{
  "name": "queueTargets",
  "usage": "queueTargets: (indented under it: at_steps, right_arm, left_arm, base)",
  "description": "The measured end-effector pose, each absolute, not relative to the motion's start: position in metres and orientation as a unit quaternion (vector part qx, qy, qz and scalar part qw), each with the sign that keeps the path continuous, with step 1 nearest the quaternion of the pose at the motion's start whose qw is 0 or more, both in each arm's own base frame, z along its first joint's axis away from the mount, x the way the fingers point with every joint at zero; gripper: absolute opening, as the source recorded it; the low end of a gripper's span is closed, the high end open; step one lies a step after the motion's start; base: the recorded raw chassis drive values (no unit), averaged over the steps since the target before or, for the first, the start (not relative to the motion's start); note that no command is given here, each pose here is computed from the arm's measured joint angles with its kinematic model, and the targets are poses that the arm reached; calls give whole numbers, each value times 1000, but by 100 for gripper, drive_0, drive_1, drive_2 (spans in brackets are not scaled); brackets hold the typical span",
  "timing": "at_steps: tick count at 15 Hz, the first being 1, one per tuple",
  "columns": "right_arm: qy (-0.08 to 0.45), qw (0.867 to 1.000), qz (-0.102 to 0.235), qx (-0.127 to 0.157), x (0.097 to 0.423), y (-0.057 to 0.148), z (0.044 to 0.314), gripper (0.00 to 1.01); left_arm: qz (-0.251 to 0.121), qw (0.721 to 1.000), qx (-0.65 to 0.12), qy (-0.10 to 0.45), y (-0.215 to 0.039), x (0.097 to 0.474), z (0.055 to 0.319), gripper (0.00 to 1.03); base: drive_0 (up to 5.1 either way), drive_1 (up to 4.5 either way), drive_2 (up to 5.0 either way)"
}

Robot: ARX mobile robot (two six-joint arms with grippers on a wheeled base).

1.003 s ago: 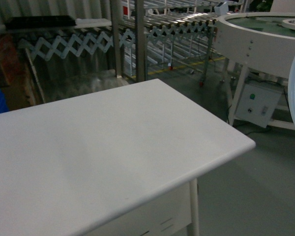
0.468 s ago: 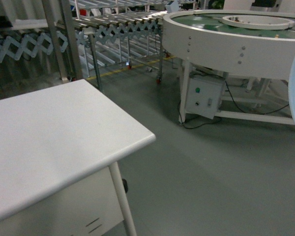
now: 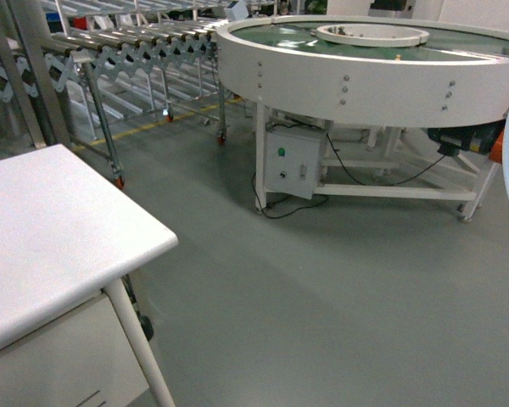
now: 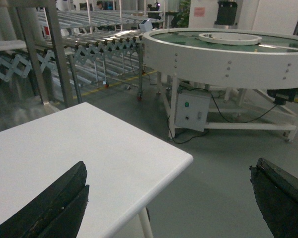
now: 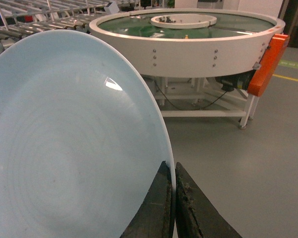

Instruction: Place blue tray on left shelf second layer neatly

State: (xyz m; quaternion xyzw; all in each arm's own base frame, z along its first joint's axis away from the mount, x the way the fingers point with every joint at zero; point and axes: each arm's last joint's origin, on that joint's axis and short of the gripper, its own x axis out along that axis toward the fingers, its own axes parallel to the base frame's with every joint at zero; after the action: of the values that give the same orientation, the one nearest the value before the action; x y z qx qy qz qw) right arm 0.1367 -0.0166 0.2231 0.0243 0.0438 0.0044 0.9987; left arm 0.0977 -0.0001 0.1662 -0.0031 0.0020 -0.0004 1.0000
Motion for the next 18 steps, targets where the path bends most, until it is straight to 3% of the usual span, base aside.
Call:
queueTargets:
  at_steps: [18]
  right_arm:
    - [45,999,8,24,137,-16,223,2]
  left_arm:
    - [0,1000,-3,0,0,98,167,98]
  base:
    - [245,-81,-611]
